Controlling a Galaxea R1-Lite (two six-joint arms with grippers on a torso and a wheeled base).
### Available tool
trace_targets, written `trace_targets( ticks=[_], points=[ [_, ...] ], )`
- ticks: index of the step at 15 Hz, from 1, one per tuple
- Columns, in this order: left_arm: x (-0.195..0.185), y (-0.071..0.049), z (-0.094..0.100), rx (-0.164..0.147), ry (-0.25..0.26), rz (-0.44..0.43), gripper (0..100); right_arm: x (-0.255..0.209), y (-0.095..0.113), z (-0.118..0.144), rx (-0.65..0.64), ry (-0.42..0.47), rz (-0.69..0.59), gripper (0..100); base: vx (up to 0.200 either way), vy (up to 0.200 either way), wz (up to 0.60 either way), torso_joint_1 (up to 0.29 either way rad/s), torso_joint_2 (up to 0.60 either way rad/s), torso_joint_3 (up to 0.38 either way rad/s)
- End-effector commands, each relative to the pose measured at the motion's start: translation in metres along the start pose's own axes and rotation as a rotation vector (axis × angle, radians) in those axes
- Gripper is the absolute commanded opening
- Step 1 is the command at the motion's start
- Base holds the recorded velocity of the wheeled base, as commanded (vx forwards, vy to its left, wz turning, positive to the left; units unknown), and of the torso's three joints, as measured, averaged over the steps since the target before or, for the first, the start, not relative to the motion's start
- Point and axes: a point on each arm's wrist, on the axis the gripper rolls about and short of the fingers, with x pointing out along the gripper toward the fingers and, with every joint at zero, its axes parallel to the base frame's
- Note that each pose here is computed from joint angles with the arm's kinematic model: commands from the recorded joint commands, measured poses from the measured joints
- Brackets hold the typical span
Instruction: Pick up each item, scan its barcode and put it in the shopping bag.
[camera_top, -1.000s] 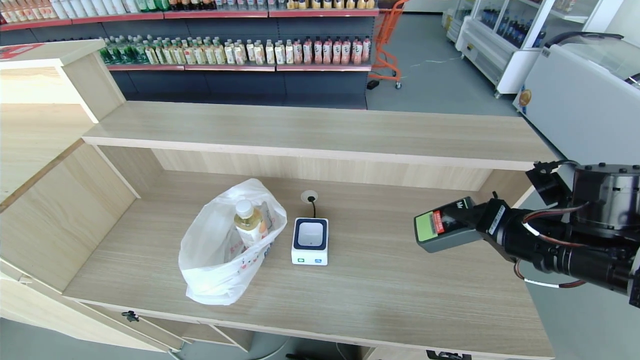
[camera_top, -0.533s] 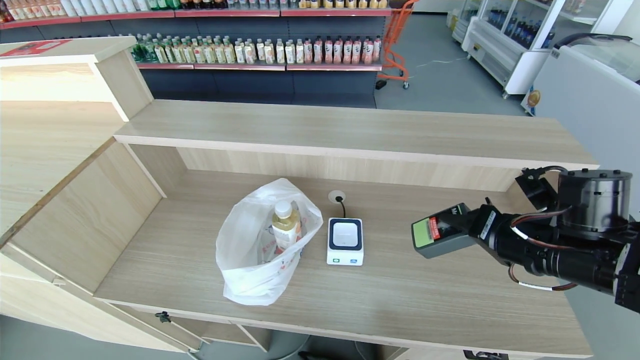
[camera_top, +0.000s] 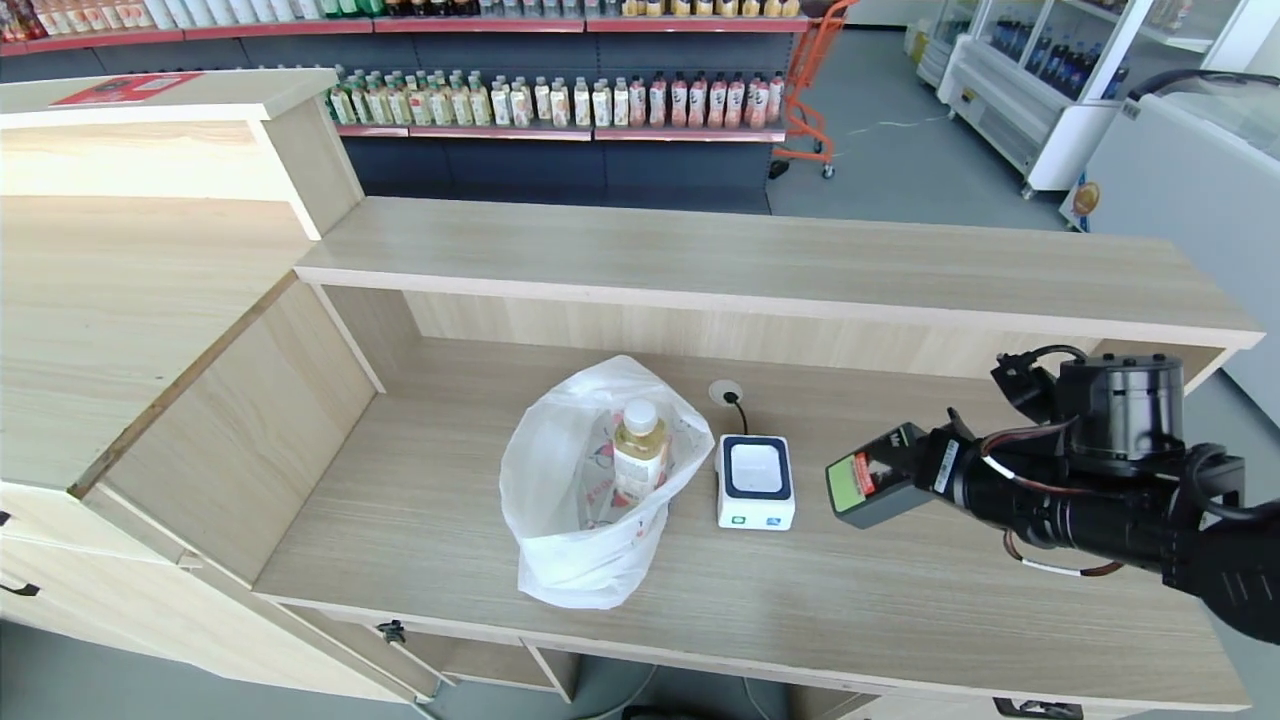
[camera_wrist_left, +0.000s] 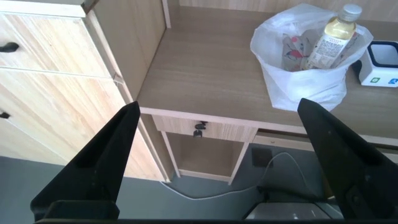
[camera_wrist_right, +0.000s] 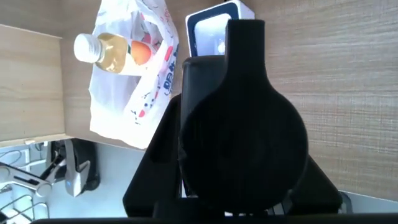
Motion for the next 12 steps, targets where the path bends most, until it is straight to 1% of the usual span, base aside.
trace_targets(
  ticks=[1,3,6,8,12],
  points=[
    [0.0,0.0,0.0,0.0,0.001,0.0,100,0.016,-0.007,-0.005,-0.014,0.029,-0.033,0,0.0,0.0,0.0,0.0,0.0,0.0],
    [0.0,0.0,0.0,0.0,0.001,0.0,100,0.033,-0.009,-0.007,-0.045,0.012,-0.041,0,0.0,0.0,0.0,0.0,0.0,0.0],
    [0.0,0.0,0.0,0.0,0.001,0.0,100,0.065,-0.004,-0.008,-0.095,-0.019,0.008,0,0.0,0.0,0.0,0.0,0.0,0.0],
    [0.0,0.0,0.0,0.0,0.001,0.0,100,0.082,0.003,-0.012,-0.109,-0.01,0.027,0,0.0,0.0,0.0,0.0,0.0,0.0],
    [0.0,0.0,0.0,0.002,0.001,0.0,100,0.107,0.01,-0.021,-0.149,0.005,0.047,0,0.0,0.0,0.0,0.0,0.0,0.0]
  ],
)
